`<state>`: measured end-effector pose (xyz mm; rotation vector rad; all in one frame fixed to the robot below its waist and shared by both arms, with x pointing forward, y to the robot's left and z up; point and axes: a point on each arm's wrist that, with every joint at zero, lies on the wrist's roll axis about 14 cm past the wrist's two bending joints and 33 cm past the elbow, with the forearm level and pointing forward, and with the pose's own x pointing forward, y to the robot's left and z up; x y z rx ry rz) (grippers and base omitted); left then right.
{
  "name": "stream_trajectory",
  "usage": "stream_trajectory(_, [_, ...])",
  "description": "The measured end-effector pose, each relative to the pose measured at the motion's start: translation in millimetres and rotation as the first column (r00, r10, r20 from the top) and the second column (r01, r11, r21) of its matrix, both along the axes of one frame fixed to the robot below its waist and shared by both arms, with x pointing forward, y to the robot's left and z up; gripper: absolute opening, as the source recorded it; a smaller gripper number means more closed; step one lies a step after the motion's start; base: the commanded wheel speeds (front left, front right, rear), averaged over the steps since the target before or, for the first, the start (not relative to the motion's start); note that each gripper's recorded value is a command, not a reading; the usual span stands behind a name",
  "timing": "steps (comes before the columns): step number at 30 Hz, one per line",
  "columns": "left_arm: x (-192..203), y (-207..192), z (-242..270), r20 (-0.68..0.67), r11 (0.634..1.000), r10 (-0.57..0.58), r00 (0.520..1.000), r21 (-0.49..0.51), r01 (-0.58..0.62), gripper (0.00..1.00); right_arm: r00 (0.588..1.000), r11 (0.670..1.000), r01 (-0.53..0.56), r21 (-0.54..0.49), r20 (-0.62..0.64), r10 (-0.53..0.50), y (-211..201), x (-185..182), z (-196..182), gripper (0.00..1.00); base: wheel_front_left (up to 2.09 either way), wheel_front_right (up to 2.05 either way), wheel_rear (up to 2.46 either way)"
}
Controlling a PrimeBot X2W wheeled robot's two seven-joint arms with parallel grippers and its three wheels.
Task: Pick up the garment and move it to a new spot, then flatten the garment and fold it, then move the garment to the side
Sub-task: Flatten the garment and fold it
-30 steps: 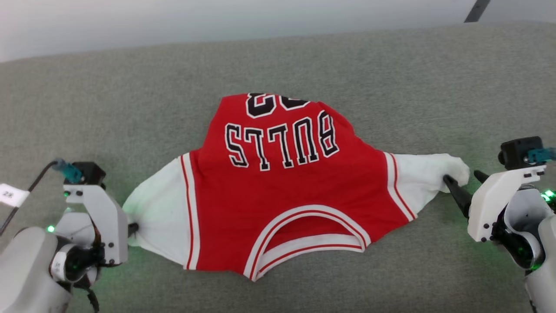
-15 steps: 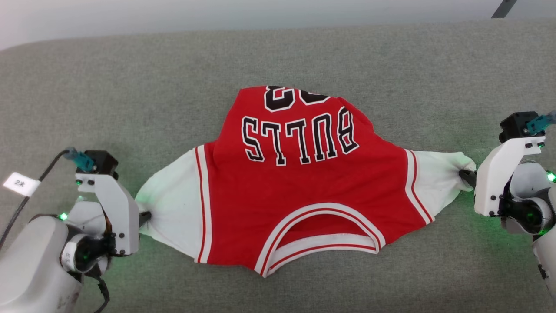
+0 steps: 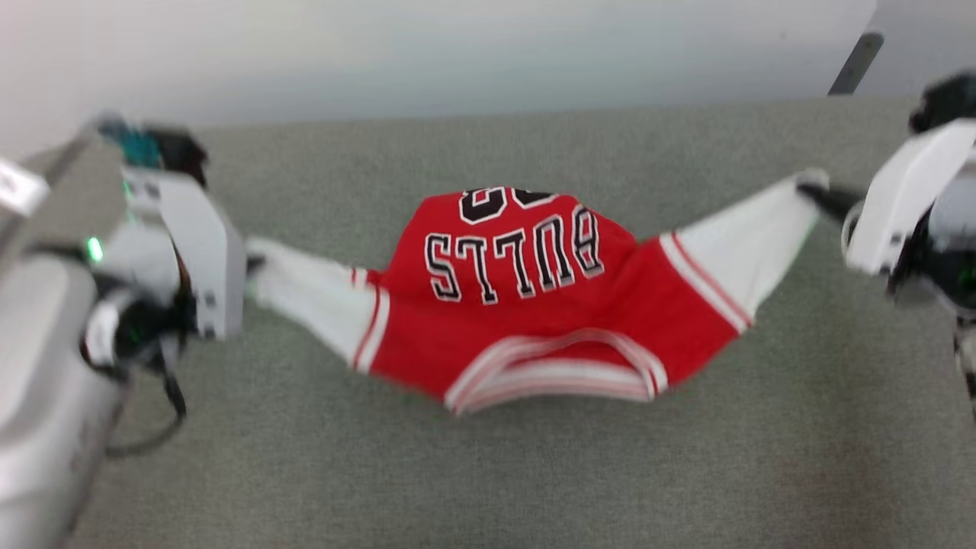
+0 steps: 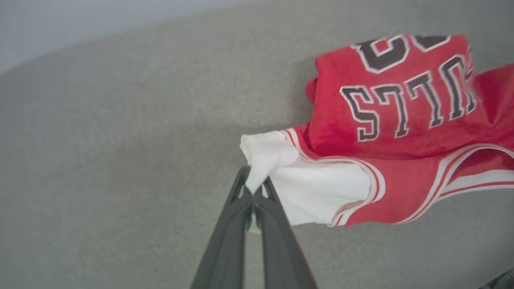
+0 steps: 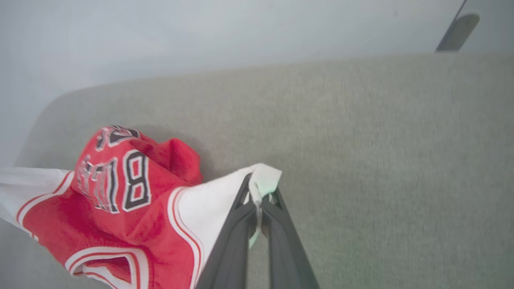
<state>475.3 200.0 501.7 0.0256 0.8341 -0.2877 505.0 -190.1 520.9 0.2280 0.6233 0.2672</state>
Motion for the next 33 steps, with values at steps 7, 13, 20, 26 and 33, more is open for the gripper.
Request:
stream_trajectory(7, [26.4, -9.5, 131.4, 0.309, 1.0, -0.019, 0.951, 0.005, 0.019, 0.0, 0.933, 0.995, -0.02, 0.098, 0.36, -0.017, 17.2, 18.2, 136.1, 0.0, 0.0, 0.0, 0.0])
stream_trajectory(13, [30.2, -9.9, 244.5, 0.581, 1.0, 0.0, 0.814, 0.002, -0.001, 0.0, 0.754, 0.983, -0.069, 0.169, 0.655, -0.06, 40.6, 11.6, 258.4, 0.0, 0.0, 0.0, 0.0])
stream_trajectory(20, [34.2, -4.3, 305.1, 0.697, 0.999, 0.037, 0.716, -0.029, -0.023, 0.0, 0.69, 0.973, -0.105, 0.207, 0.719, -0.079, 61.3, 19.9, 301.4, 0.0, 0.0, 0.0, 0.0])
stream_trajectory(26, [59.7, -4.2, 313.5, 0.733, 0.999, 0.038, 0.679, -0.029, -0.024, 0.0, 0.687, 0.983, -0.065, 0.17, 0.722, -0.08, 57.6, 51.4, 297.4, 0.0, 0.0, 0.0, 0.0])
stream_trajectory(33, [118.2, -13.4, 317.4, 0.835, 0.999, 0.035, 0.549, -0.014, -0.042, 0.0, 0.47, 0.995, 0.085, 0.052, 0.878, -0.087, 37.1, 103.7, 310.2, 0.0, 0.0, 0.0, 0.0])
